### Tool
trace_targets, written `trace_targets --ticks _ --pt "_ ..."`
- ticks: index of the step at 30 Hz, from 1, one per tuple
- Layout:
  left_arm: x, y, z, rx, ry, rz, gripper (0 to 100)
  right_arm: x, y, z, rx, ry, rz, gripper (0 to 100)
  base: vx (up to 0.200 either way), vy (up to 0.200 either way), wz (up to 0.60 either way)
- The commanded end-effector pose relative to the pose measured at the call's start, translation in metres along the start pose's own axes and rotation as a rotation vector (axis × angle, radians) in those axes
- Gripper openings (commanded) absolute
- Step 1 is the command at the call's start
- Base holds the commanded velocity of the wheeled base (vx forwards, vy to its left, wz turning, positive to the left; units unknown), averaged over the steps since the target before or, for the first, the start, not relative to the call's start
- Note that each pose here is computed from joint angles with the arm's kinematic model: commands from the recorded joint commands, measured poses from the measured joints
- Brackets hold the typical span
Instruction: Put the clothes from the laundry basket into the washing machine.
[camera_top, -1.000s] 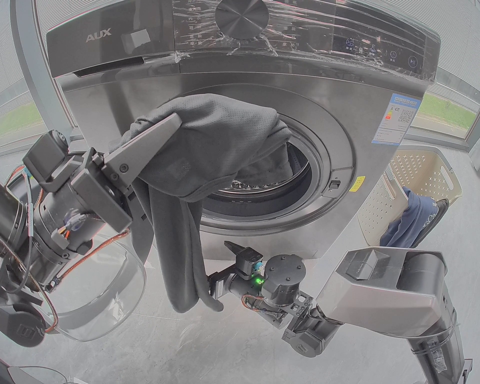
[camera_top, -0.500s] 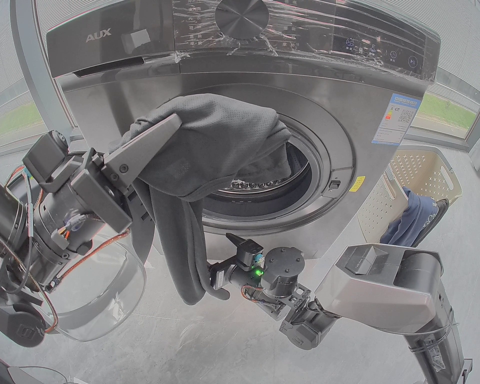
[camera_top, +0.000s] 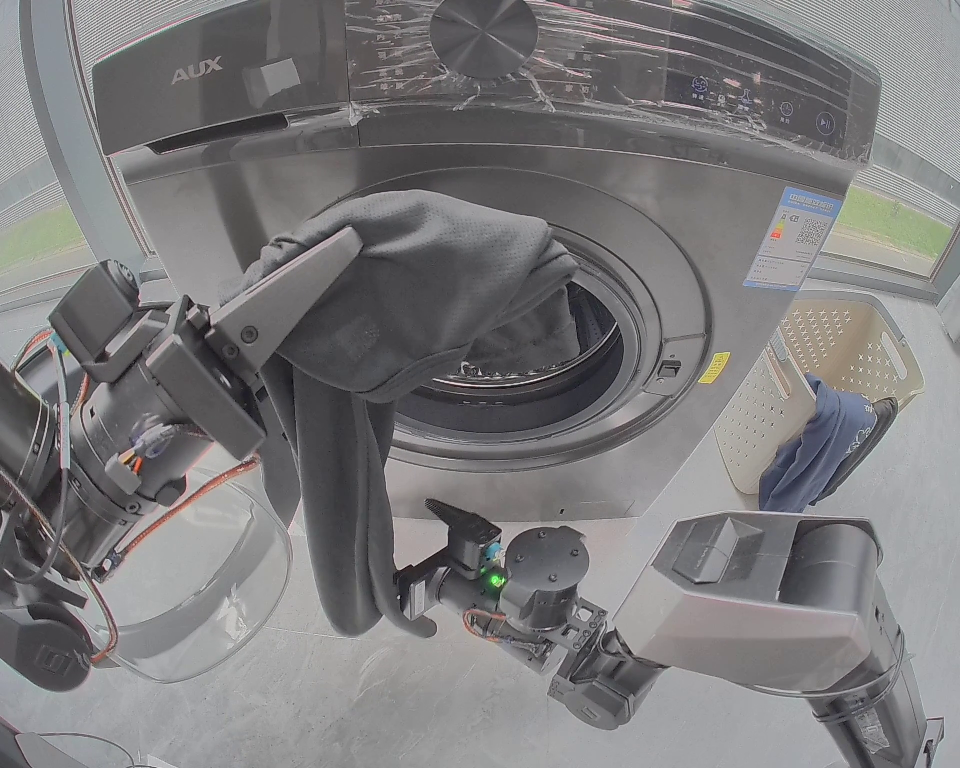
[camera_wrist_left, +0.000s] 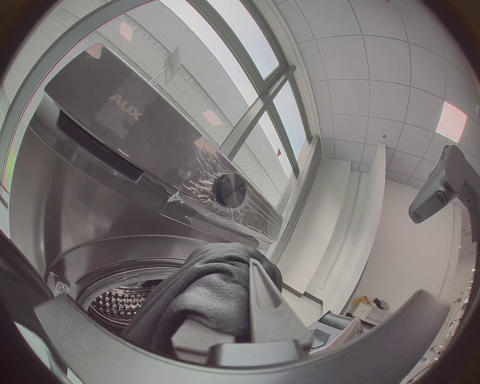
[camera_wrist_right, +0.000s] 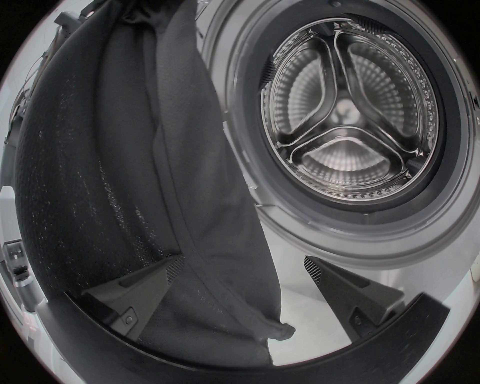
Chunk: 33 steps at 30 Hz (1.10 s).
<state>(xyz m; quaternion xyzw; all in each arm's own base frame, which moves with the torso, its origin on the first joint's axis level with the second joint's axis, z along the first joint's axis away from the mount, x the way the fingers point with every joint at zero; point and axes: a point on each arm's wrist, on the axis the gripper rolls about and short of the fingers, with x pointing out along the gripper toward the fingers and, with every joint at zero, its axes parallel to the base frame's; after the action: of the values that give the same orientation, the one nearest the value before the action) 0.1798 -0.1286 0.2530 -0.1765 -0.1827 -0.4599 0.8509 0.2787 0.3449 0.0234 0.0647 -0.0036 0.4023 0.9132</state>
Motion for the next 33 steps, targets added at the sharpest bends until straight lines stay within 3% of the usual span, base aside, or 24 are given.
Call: trace_targets --ticks 1,5,11,14,25,30,33 --pt "0.001 0.002 -0.002 -0.001 0.005 0.005 0 -0.010 0.021 0.010 0.003 0.001 0.048 100 0.000 0.000 0.00" --pt "0.002 0.002 -0.002 -0.001 0.003 0.006 0 -0.011 0.031 0.008 0.004 0.008 0.069 100 0.000 0.000 0.00" --pt "0.001 0.001 -0.001 0.000 0.001 0.003 0 -0.011 0.034 0.007 0.005 0.008 0.066 100 0.000 0.000 0.00" --pt "0.001 0.001 0.000 0.001 0.000 0.003 0 -0.009 0.027 0.007 0.003 0.010 0.039 100 0.000 0.000 0.00" --pt "0.000 -0.001 0.002 0.000 -0.006 -0.006 0 -0.003 -0.036 0.015 -0.003 -0.016 -0.114 100 0.000 0.000 0.00" --pt "0.000 -0.002 0.001 0.000 -0.004 -0.009 0 0.001 -0.051 0.018 -0.008 -0.036 -0.141 100 0.000 0.000 0.00" --pt "-0.001 -0.002 0.001 -0.001 -0.002 -0.010 0 0.005 -0.052 0.016 -0.009 -0.044 -0.135 100 0.000 0.000 0.00"
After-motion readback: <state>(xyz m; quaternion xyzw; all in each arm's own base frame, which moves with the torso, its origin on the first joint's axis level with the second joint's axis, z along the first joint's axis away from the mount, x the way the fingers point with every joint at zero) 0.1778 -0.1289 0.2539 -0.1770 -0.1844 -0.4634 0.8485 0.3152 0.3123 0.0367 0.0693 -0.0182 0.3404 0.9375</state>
